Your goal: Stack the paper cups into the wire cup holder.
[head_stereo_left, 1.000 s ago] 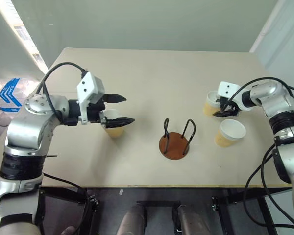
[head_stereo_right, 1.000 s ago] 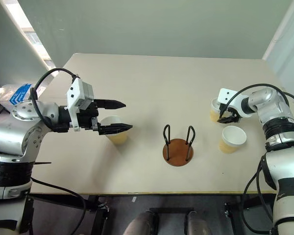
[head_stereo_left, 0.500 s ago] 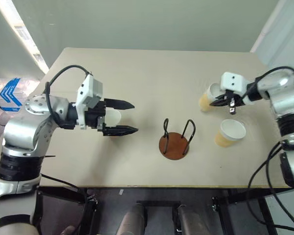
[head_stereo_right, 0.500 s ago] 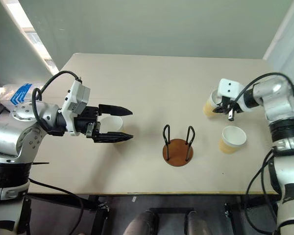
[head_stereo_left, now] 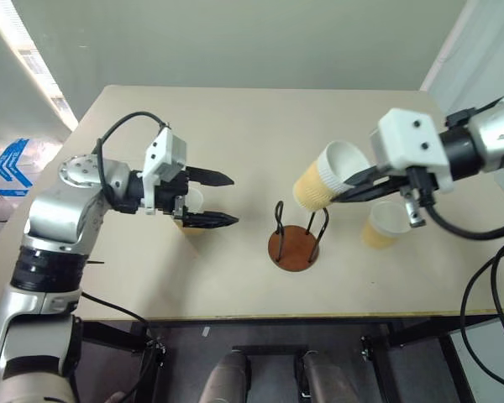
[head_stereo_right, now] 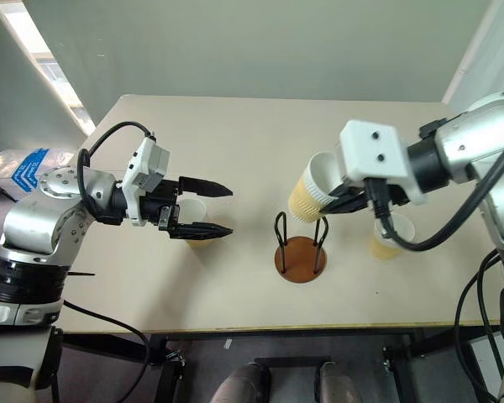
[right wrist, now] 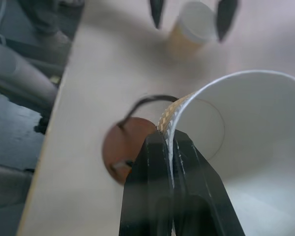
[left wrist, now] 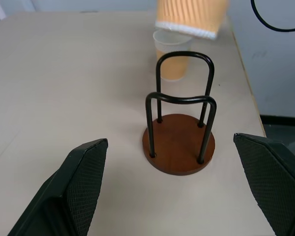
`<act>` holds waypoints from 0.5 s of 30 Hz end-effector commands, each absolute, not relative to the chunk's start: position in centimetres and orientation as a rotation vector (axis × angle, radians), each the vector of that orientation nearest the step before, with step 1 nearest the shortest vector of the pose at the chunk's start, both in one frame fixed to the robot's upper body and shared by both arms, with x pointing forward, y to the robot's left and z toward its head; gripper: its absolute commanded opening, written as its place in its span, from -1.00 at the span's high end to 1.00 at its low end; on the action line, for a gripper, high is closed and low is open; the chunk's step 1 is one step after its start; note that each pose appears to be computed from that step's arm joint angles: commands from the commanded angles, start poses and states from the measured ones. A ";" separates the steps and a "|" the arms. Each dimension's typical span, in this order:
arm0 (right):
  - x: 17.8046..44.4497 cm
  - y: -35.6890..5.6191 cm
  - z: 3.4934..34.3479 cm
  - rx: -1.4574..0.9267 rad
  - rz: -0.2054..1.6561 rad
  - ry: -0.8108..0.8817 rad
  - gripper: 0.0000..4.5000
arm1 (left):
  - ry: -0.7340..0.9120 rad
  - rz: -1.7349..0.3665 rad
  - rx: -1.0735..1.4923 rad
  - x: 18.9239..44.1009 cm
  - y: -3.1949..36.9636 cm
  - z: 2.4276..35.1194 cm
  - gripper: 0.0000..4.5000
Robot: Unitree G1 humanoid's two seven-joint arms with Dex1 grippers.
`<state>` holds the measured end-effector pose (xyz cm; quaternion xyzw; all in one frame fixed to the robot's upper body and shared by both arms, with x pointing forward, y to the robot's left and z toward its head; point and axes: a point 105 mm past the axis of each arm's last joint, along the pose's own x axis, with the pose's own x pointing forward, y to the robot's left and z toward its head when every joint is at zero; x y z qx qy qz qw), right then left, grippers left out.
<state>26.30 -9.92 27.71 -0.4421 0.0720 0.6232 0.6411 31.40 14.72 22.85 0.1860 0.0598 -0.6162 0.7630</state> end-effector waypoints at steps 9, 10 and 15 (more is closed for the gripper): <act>27.1 -9.2 26.0 -1.083 1.440 0.169 0.99 | 0.085 -1.347 0.456 31.7 14.4 23.7 -1.00; 27.1 -9.2 25.9 -1.085 1.442 0.171 0.99 | 0.084 -1.346 0.456 31.7 14.4 23.7 -1.00; 27.5 -8.8 24.8 -1.126 1.447 0.177 0.99 | 0.085 -1.342 0.459 31.8 14.5 23.6 -1.00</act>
